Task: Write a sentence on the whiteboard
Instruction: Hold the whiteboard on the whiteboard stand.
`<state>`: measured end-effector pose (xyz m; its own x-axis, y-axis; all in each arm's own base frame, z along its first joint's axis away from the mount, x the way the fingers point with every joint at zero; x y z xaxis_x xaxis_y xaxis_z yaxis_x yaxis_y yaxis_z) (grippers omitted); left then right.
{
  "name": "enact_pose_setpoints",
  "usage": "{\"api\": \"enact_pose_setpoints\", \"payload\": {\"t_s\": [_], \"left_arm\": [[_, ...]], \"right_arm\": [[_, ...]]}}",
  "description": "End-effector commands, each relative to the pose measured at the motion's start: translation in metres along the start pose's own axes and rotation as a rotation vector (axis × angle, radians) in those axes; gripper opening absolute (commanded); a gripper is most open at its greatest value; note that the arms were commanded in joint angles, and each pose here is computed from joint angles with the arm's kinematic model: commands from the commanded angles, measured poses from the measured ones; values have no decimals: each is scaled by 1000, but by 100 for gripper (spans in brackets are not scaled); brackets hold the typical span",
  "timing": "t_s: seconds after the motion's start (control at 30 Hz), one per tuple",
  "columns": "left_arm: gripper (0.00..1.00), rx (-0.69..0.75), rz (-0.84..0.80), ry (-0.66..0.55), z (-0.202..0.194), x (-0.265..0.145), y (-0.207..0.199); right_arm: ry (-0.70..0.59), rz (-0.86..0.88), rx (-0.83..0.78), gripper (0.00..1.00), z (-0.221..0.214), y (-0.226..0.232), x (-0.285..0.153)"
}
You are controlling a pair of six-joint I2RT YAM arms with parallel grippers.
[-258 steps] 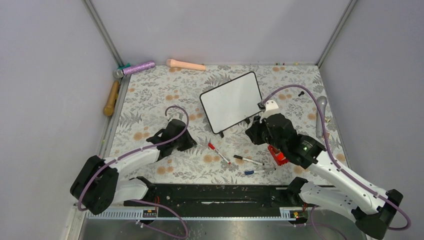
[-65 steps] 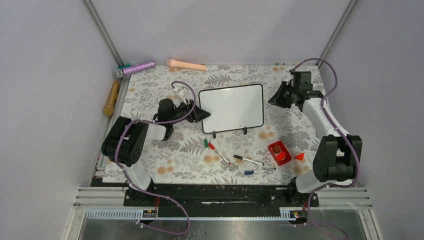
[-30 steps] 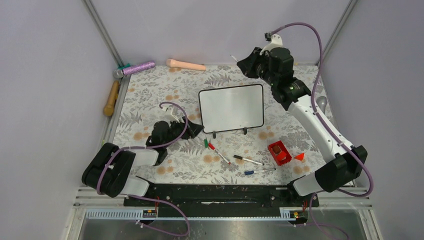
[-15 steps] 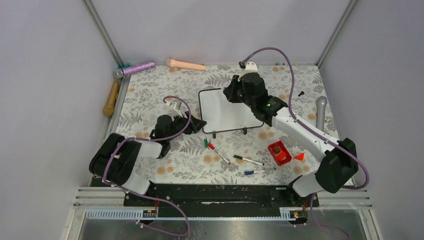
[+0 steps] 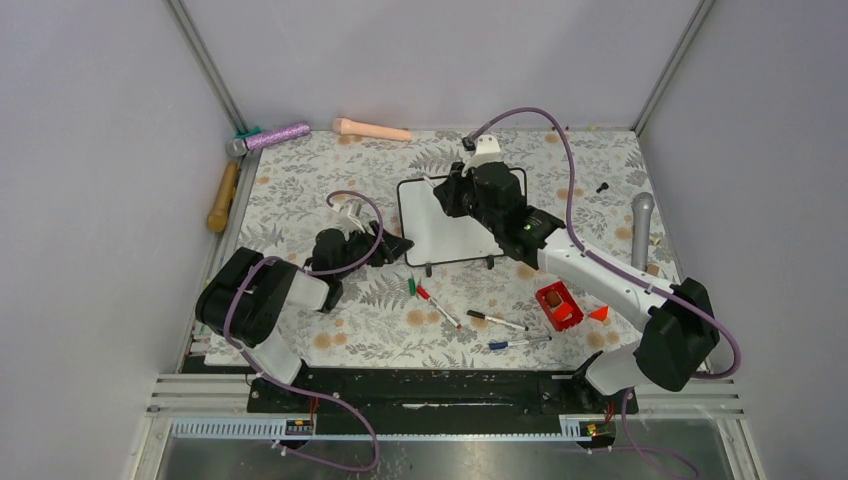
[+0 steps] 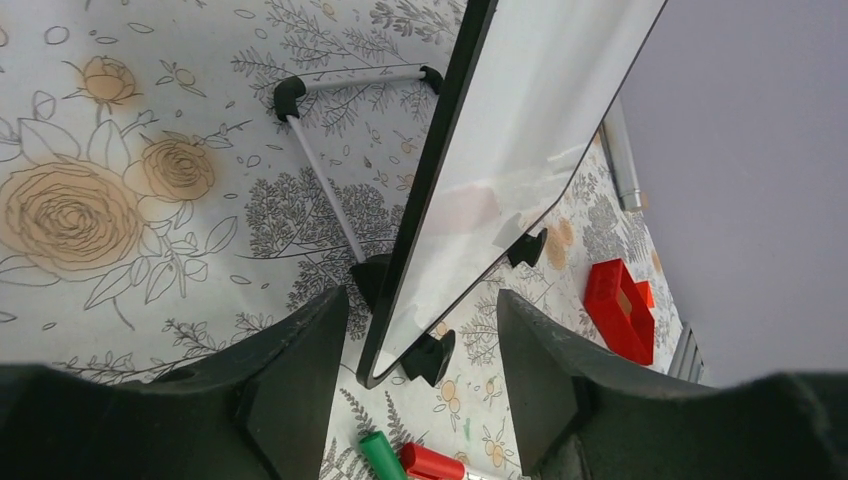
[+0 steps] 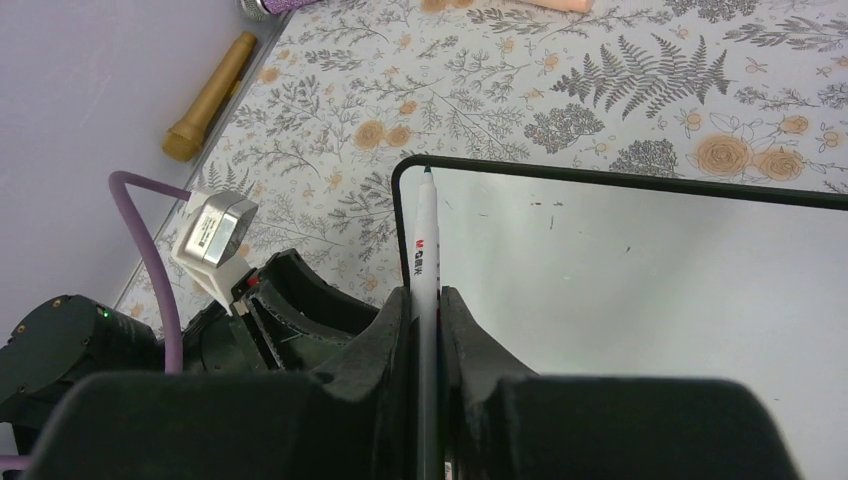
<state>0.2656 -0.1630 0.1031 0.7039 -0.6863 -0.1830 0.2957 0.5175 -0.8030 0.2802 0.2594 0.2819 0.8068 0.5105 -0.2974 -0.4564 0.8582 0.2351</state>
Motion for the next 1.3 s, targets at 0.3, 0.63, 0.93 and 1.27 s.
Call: {"api": "enact_pose_setpoints", "payload": {"t_s": [0.3,0.63,0.93,1.27], "left_arm": [[56,-43,-62,43,11,13,-8],[55,-34,-43,46,12,11,-8],[55,-46,-42,65,11,13,-8],[55,-45,-44,68,11,13,-8]], "right_arm": [[-54,66,-31,0,11,26,10],[-36,14,-55,0,-3,32,13],[-43,-20,-83,0,-2,31,11],[-37,-18,-86,0,-2,32,11]]}}
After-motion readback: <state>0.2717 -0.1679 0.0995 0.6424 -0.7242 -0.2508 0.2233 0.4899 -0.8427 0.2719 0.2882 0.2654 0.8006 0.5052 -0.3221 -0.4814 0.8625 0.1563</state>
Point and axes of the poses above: each gripper's point midway between its finger pads, its own x axis out along the fingers, its own y axis along the line the jaws close on, z = x × y, the point moved 9 cm from there along -x, back along the fingers, and after that the axes turned 7 degrees about -x, right-handed, at the moved point
